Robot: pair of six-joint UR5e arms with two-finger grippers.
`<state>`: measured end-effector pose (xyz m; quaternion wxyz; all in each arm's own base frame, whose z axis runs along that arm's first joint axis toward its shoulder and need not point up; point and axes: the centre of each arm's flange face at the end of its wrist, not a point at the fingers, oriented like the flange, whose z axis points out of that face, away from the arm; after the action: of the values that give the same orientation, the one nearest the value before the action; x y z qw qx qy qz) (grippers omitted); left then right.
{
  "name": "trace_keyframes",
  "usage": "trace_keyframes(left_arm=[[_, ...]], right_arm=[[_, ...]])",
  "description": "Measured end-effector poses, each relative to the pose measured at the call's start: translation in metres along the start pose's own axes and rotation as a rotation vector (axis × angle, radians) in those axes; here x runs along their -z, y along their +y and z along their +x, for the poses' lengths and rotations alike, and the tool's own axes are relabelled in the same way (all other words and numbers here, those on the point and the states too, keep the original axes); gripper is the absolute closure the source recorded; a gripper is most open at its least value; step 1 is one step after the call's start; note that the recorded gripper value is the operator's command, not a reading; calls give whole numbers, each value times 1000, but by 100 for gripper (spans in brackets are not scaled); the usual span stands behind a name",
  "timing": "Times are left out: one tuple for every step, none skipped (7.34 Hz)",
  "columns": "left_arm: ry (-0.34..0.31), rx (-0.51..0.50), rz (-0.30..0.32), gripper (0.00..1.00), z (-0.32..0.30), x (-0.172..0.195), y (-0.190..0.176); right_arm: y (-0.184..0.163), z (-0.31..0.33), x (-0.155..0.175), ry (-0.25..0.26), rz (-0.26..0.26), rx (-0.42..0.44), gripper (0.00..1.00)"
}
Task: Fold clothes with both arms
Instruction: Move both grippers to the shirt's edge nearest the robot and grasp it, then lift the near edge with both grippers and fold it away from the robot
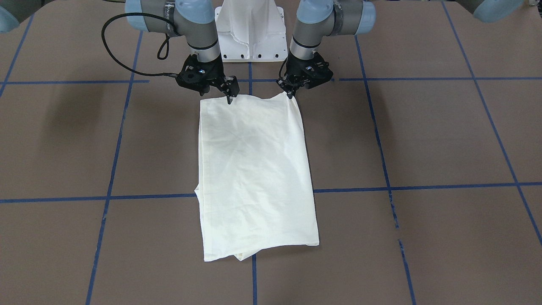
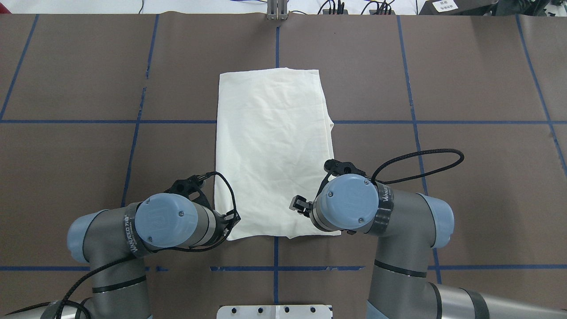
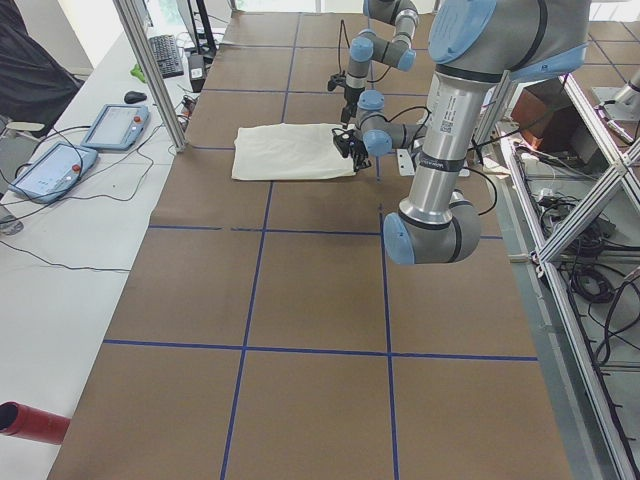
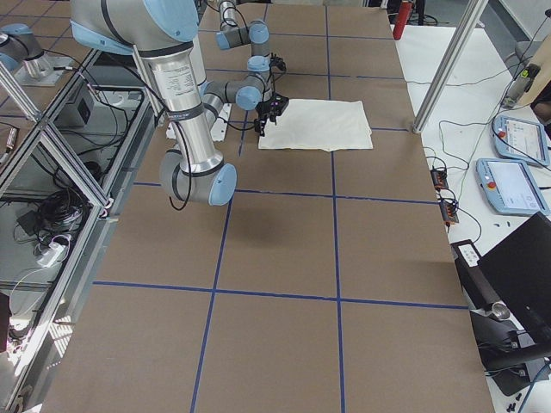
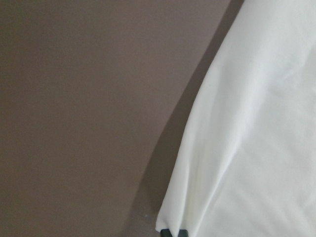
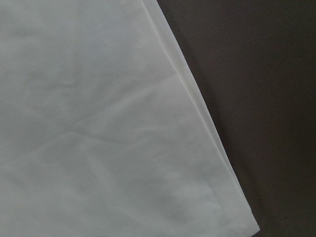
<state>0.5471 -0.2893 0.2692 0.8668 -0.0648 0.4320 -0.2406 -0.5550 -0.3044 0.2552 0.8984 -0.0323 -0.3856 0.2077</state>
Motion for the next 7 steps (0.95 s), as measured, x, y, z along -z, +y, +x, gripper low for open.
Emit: trace_keyframes(left_arm=[[0, -3, 0, 100, 0, 0, 0], [1, -4, 1, 100, 0, 0, -1], [2, -5, 0, 100, 1, 1, 0], [4, -5, 0, 100, 2, 1, 0], [5, -5, 0, 100, 2, 2, 0], [6, -5, -1, 100, 3, 2, 0], [7, -5, -1, 100, 3, 2, 1]], right_arm=[[6, 0, -10, 8, 2, 0, 0], [12, 2, -17, 15, -1, 5, 0], [17, 3, -23, 22, -4, 10, 0], [20, 3, -28, 30, -5, 13, 0], [21, 3, -32, 37, -6, 16, 0], [23, 4, -34, 41, -7, 17, 2], [23, 4, -35, 43, -7, 17, 25]])
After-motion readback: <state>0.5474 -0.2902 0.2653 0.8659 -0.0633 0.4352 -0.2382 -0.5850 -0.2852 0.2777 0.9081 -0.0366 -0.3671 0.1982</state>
